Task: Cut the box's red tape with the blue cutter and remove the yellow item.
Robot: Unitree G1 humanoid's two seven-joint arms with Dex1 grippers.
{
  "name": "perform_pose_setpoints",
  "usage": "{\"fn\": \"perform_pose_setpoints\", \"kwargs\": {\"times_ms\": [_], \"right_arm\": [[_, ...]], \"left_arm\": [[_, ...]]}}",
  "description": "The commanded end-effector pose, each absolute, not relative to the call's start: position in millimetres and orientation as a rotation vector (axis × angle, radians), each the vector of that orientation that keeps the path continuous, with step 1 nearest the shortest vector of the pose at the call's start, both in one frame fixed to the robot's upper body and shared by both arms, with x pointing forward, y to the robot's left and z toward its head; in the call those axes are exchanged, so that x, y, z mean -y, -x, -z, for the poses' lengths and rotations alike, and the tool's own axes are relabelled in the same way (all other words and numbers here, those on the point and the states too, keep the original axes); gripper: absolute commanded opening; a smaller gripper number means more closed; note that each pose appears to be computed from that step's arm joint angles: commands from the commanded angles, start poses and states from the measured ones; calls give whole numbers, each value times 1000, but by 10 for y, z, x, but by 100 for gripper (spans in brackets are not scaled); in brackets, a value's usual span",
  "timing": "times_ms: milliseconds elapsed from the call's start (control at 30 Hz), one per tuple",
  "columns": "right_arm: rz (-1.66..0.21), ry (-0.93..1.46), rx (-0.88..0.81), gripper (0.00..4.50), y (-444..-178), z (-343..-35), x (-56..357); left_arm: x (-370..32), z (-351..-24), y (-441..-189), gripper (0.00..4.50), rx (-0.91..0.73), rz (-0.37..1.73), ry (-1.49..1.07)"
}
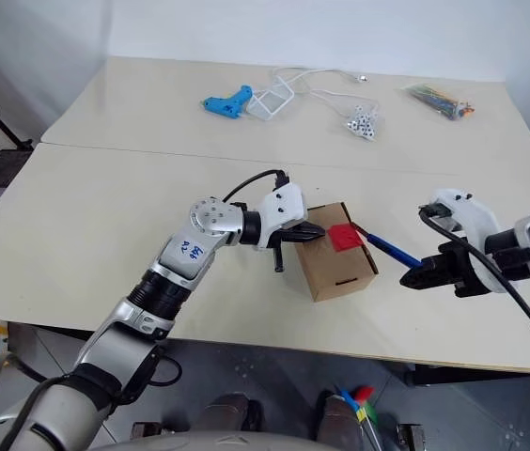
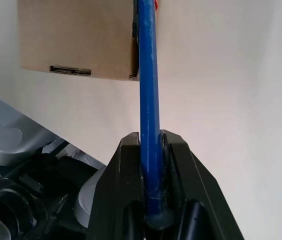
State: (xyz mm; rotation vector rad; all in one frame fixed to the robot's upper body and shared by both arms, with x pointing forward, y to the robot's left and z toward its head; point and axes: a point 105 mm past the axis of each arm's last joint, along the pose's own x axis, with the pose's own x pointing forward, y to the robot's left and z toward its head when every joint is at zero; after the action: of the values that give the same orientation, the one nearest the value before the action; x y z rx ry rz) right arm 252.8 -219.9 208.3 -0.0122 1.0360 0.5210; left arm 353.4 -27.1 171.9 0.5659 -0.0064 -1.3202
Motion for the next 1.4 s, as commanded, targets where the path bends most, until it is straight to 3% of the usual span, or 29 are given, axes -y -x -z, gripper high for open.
{"fn": "perform_pose_setpoints", "kwargs": {"times_ms": [33, 867, 1400], "right_arm": [[-525, 17, -1061, 18, -2562, -2079, 2204], [-560, 94, -1123, 18, -2807, -2294, 2128], [-681, 136, -1255, 18, -2488, -2241, 2087]], "left_arm": [[271, -1515, -3480, 0, -70, 1346, -578], [344, -1453, -3414, 0, -79, 1356, -564], [347, -1349, -3394, 0, -143, 1350, -566]]}}
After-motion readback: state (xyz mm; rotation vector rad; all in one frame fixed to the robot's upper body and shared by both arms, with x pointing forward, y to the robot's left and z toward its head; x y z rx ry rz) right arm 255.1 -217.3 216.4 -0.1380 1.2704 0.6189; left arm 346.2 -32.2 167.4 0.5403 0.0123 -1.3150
